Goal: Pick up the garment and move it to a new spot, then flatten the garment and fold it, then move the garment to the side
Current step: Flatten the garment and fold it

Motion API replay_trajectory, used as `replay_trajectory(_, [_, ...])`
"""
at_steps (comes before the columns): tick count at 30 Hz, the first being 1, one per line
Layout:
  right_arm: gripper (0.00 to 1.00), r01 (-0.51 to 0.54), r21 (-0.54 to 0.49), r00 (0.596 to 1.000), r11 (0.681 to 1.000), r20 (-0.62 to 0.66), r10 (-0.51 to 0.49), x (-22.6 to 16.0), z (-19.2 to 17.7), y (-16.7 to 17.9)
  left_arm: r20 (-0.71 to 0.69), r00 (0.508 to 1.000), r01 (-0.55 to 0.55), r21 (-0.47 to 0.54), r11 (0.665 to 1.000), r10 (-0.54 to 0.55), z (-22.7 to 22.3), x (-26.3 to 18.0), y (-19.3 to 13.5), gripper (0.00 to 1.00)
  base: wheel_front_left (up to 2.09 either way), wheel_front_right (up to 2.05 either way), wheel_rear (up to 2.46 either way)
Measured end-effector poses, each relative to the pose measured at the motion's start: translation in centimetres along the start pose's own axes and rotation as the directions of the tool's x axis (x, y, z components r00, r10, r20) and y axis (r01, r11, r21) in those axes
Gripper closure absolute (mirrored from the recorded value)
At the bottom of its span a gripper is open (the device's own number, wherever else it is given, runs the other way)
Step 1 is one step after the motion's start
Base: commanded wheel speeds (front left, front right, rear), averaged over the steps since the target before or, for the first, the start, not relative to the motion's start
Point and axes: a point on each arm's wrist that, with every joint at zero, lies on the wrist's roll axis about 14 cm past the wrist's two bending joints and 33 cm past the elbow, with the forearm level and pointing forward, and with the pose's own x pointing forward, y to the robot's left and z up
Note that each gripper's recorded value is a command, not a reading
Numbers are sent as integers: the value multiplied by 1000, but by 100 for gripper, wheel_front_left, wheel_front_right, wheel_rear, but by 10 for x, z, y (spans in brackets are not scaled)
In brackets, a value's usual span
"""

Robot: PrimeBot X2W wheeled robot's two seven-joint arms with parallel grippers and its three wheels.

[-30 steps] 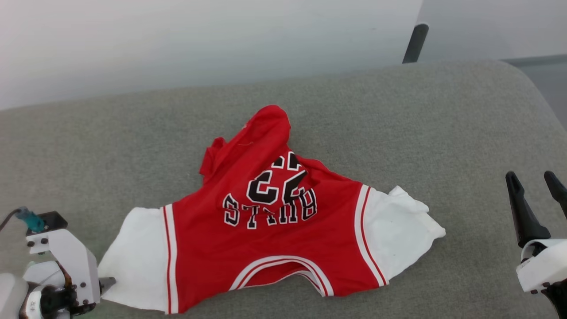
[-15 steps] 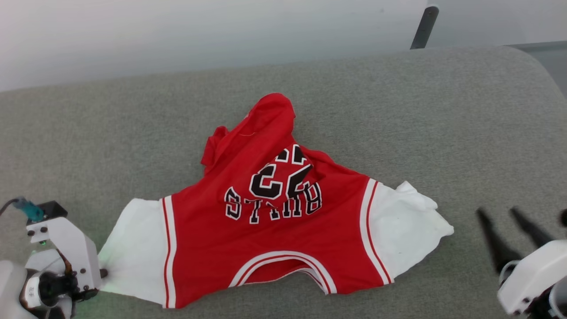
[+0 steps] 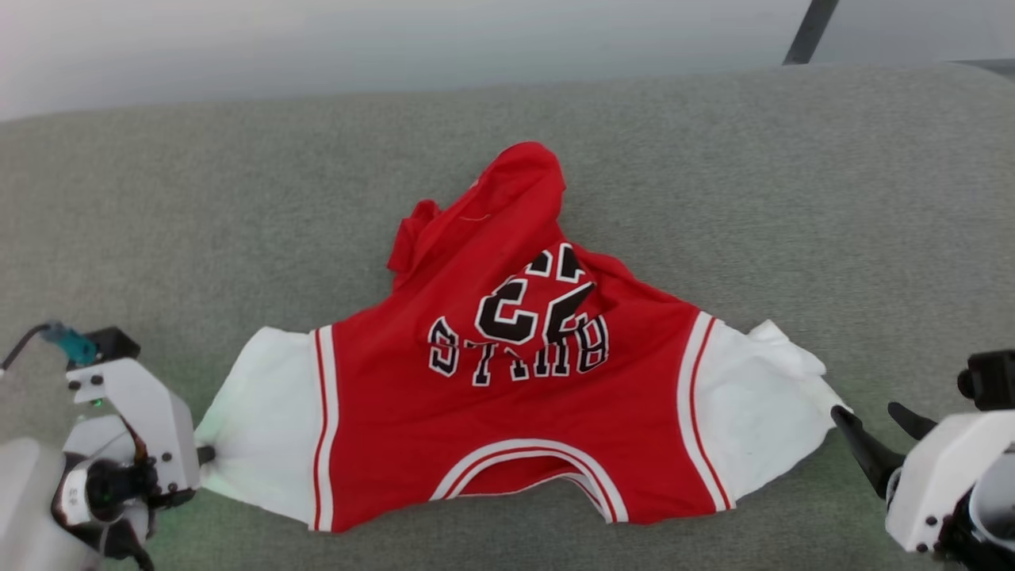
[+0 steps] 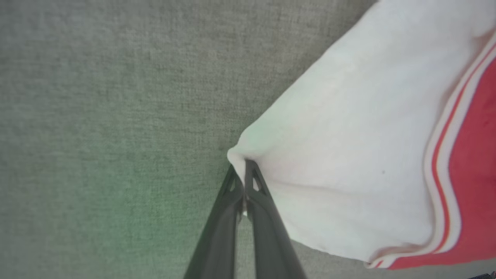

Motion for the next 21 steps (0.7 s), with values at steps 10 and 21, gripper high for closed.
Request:
replay_trajectory(10, [0,-8,0,988,1000,-153,8,40,-17,-1,4,1000,16,3,1000,-16,5,5,-4,100,0,0,0])
replay_trajectory(21, [100,-49,29,941,998,-335,56,70,-39,1,3,1000,24,-9,1000,-24,6,10,-4,100,0,0,0])
